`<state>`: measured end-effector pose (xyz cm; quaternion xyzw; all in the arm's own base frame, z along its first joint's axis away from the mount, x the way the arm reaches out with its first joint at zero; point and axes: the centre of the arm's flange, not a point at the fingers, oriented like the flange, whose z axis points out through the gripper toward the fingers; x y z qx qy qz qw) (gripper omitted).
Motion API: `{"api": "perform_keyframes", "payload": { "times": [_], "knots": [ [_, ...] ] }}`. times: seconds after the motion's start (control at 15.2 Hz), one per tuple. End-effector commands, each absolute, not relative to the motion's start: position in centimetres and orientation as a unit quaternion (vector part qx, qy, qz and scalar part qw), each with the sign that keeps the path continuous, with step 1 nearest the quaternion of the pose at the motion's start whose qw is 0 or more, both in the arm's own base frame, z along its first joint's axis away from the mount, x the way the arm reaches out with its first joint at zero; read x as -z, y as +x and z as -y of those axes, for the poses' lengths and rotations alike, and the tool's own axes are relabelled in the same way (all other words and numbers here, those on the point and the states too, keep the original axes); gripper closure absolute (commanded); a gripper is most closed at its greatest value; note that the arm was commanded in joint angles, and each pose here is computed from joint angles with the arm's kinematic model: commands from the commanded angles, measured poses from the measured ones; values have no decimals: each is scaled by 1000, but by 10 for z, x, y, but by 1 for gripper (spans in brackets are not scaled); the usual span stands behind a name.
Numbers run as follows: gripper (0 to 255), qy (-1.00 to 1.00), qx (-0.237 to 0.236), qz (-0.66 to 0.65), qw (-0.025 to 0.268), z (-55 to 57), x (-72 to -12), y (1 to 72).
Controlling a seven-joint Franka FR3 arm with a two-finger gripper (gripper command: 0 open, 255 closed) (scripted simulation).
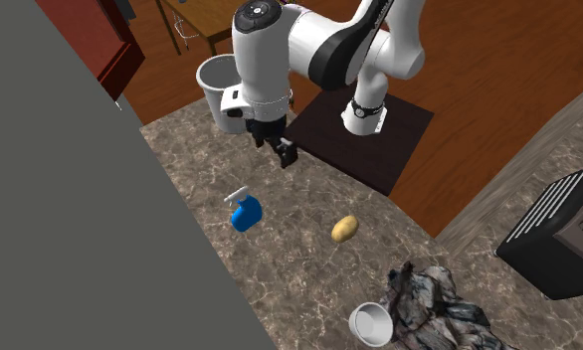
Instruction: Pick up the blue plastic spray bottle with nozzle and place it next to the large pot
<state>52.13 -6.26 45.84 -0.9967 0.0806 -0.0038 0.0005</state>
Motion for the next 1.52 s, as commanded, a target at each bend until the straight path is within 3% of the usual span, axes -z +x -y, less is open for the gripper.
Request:
{"api": "perform_keyframes", "payload": {
  "times": [0.0,0.46,0.99,1.45],
  "knots": [
    [0,-996,3,-84,0,69,-441,543],
    [0,-995,0,-97,0,102,-391,615],
    [0,-995,0,-97,0,103,-349,617],
    [0,-995,0,-97,0,103,-349,617]
  ]
}}
